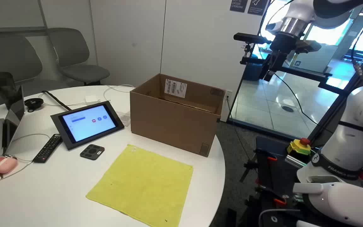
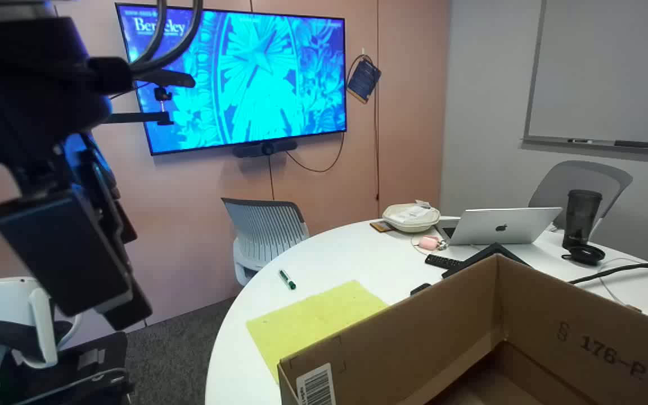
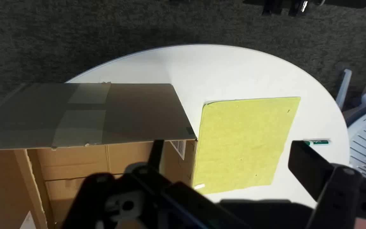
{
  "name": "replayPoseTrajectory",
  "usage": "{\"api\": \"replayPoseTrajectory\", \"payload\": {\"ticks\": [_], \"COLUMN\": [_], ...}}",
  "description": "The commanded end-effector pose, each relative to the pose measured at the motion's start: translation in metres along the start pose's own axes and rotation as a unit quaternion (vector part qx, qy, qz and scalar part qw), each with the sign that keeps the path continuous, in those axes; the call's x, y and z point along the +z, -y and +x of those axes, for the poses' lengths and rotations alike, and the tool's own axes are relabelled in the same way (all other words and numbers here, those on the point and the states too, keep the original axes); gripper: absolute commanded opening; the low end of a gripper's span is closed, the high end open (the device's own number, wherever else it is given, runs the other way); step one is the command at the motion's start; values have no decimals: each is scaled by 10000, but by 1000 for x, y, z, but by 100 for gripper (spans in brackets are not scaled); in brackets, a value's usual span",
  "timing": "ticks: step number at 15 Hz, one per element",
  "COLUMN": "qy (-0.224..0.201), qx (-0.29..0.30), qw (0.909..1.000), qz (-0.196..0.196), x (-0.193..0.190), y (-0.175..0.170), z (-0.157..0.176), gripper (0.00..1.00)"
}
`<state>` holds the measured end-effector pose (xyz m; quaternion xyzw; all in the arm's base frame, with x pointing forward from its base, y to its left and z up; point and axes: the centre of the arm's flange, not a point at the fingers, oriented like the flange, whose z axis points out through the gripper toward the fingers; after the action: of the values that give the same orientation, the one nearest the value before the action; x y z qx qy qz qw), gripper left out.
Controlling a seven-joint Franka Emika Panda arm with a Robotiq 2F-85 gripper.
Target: Put the green marker on the yellow towel, fold the towel twice and put it in the brown box
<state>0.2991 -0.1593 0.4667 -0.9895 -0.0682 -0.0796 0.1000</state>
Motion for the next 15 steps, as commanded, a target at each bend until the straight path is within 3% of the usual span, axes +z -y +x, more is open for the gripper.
{"api": "replayPoseTrajectory", "payload": {"ticks": [1,7,11,15], "qy": [-10,3,69,78], "qx": [0,-73,-406,-841], "qw": [10000,10000,9989,9959], "qz": [-5,-44,-222,-325], "x": [-1,-1,7,28], "y": [0,3,21,66], "z": [0,14,61,129], "gripper": [100,100,100,100]}}
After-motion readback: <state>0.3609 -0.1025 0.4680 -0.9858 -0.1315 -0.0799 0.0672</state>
